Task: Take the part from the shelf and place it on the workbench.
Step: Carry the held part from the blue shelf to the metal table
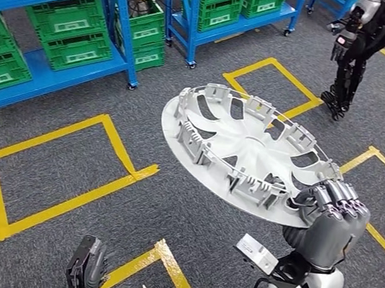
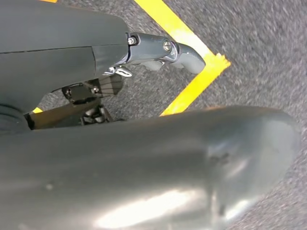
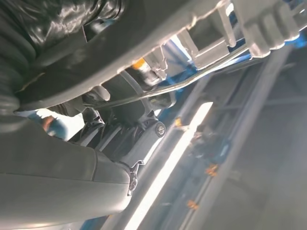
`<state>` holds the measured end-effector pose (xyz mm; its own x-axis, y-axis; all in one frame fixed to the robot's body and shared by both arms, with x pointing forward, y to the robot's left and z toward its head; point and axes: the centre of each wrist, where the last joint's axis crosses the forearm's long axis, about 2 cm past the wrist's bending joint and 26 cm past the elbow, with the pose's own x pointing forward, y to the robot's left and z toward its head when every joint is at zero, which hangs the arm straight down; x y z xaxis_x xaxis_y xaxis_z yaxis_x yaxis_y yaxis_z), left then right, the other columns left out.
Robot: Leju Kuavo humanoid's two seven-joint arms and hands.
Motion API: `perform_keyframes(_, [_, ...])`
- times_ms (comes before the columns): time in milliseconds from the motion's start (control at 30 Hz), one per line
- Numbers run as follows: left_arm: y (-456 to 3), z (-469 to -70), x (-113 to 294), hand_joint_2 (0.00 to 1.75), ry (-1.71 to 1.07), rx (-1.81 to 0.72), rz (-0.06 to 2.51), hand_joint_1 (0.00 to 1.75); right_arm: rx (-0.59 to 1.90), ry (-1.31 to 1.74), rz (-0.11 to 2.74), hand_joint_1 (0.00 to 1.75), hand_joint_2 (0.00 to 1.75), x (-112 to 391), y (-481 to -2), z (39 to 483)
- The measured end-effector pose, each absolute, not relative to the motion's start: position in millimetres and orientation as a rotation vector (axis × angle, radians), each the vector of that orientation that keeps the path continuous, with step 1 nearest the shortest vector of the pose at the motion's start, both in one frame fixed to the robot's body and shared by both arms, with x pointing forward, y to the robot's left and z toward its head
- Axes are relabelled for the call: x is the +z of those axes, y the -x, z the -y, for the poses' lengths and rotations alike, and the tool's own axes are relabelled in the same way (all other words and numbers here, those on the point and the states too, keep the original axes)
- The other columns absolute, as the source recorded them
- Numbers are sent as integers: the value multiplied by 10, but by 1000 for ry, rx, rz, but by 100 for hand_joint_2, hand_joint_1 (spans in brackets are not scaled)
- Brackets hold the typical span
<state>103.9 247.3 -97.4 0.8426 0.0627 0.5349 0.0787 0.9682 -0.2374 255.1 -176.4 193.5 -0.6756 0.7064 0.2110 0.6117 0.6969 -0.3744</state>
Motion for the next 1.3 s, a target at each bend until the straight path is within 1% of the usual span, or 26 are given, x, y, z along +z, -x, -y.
perform_keyframes(667, [-1085, -2502, -967, 0, 243, -37, 558, 0, 346, 1175, 2581, 175, 175, 2117, -2546, 1968])
perform_keyframes(1300, [-1179, -2403, -934, 0, 263, -41, 564, 0, 316, 1225, 2565, 175, 175, 2151, -2549, 2072])
